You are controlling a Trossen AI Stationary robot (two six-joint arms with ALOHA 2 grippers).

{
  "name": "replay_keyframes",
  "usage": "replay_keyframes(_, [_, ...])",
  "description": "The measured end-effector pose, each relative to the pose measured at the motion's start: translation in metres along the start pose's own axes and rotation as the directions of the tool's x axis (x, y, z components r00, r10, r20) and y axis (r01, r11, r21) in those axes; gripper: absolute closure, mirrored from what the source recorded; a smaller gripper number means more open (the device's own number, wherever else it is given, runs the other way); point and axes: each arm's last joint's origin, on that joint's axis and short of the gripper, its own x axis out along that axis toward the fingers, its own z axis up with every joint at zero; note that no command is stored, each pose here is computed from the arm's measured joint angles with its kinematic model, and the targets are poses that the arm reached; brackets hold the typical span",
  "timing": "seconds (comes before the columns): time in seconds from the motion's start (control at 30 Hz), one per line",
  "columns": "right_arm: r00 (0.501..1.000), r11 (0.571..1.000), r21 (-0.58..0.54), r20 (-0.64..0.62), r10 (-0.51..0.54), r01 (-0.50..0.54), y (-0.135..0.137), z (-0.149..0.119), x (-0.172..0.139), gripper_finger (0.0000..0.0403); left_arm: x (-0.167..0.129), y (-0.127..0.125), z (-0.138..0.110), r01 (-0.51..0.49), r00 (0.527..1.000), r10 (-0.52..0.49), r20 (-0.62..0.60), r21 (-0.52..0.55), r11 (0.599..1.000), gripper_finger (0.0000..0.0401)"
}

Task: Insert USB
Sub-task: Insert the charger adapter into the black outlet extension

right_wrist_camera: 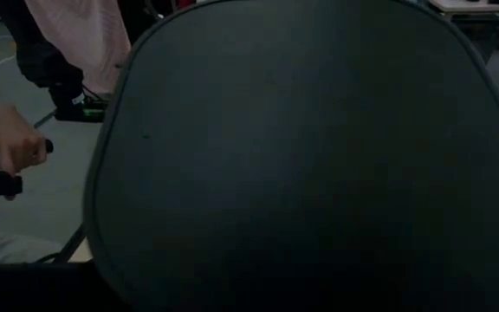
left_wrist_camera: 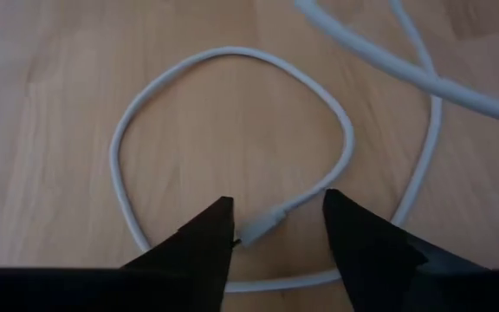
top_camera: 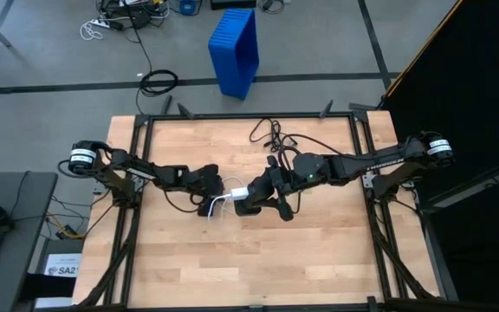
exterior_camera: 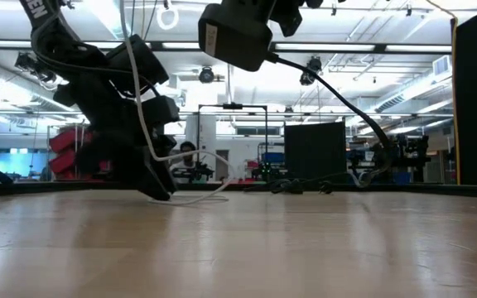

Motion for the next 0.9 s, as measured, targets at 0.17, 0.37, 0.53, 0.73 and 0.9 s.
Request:
replay_keyframes(0.17, [1.000, 1.000, 0.002, 0.000, 0.002, -0.002, 0.001, 0.000, 0.000, 0.0176, 0.000, 0.000, 0.000, -0.002, 1.000, 0.002, 0.003, 0.063, 0.998, 0.0343])
replay_keyframes(0.37, [1.000, 1.000, 0.012, -0.001, 0.018, -0.018, 0.006, 0.000, 0.000, 0.0176, 0.000, 0.004, 0.001, -0.217, 0.975, 0.220, -0.025, 0.083, 0.973, 0.0395])
replay_keyframes(0.53, [0.996, 0.996, 0.015, -0.026, 0.085, -0.085, 0.018, -0.003, 0.001, 0.0176, -0.010, 0.016, 0.010, -0.510, 0.850, 0.520, -0.084, 0.115, 0.852, 0.0398])
replay_keyframes(0.73, [0.983, 0.994, 0.020, -0.146, 0.111, -0.109, 0.028, -0.014, 0.000, 0.0176, -0.047, 0.036, 0.029, -0.863, 0.478, 0.866, -0.144, 0.107, 0.494, 0.0399])
replay_keyframes(0.9, [0.954, 0.998, 0.051, -0.294, 0.059, -0.046, 0.028, -0.032, 0.003, 0.0176, -0.095, 0.046, 0.041, -0.951, 0.310, 0.942, -0.128, -0.052, 0.305, 0.0400])
